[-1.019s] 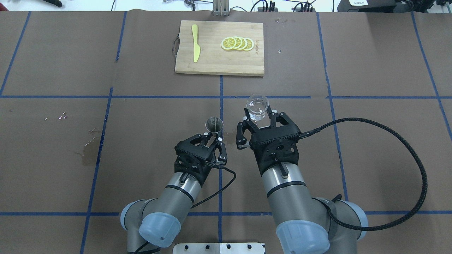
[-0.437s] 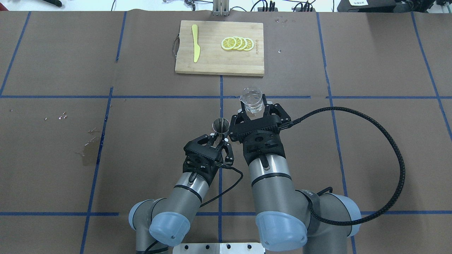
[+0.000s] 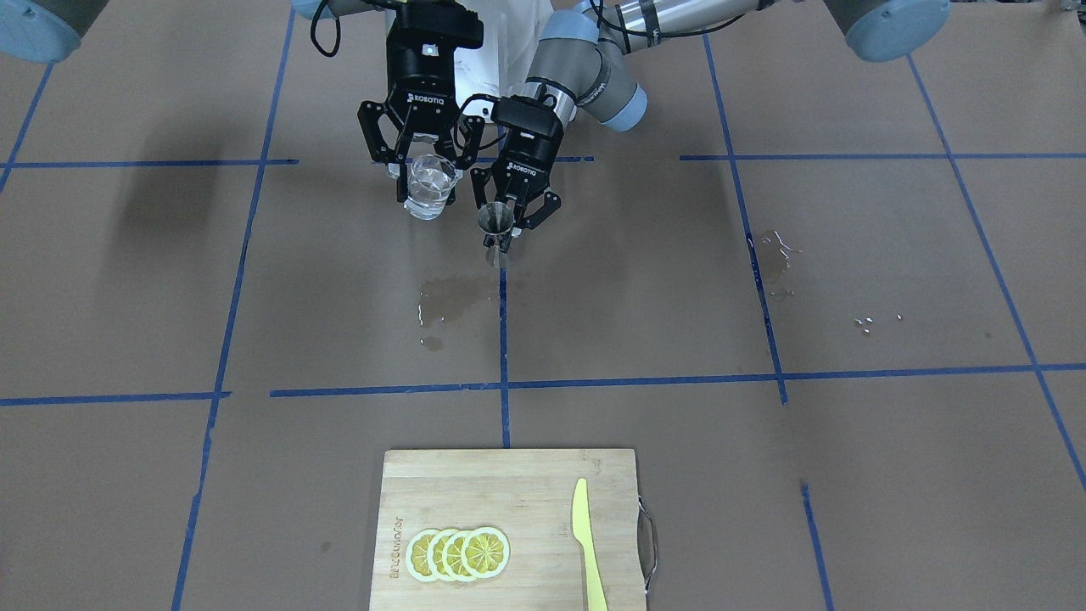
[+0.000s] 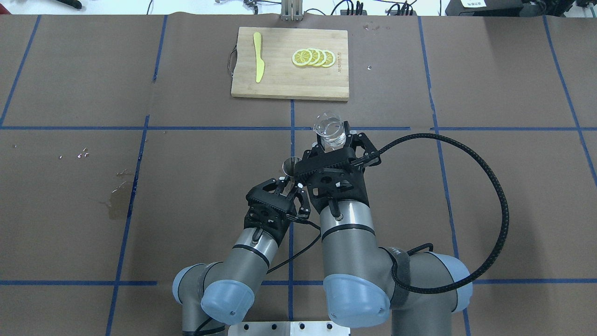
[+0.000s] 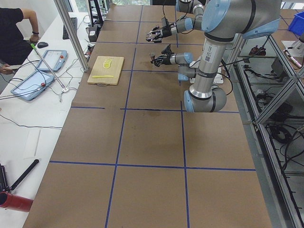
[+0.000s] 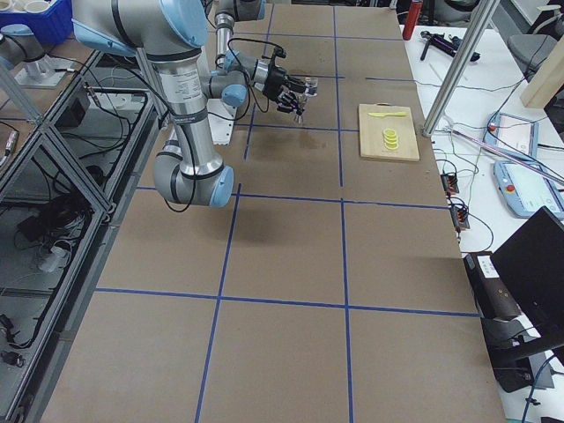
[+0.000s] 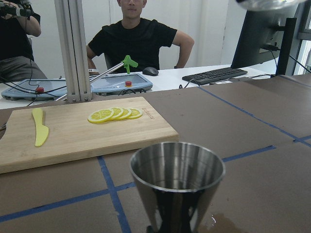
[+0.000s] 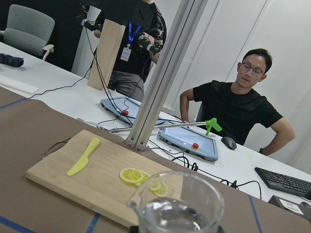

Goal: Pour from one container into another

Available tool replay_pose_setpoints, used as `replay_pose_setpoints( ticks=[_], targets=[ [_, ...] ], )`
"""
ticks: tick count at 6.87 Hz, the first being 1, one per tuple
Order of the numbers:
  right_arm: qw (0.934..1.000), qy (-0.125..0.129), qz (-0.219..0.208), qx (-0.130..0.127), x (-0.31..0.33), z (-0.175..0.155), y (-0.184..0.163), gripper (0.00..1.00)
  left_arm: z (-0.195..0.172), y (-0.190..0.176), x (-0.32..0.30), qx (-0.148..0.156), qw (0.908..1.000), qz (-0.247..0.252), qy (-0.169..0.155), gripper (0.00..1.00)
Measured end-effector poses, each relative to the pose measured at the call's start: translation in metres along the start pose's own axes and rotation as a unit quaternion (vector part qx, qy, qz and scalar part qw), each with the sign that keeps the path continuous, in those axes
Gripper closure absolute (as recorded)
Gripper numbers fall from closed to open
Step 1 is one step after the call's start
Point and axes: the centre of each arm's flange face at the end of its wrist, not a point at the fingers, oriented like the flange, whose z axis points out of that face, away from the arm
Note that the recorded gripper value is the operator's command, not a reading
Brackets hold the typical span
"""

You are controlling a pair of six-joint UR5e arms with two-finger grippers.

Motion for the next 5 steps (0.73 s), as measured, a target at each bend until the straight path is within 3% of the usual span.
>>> replay_pose_setpoints(
  ticks=[2,5],
  targets=[
    [0.999,0.005,-0.044,-0.004,-0.0012,0.001,0.002,0.98,0.0001,-0.009,0.0085,0.004,0.9997,0.023,0.004,1.0],
    [0.9979,0.003,-0.064,-0.01,-0.0045,-0.0025,0.0056,0.98,0.0013,-0.0123,0.0112,0.006,0.9994,0.032,0.006,1.0]
  ],
)
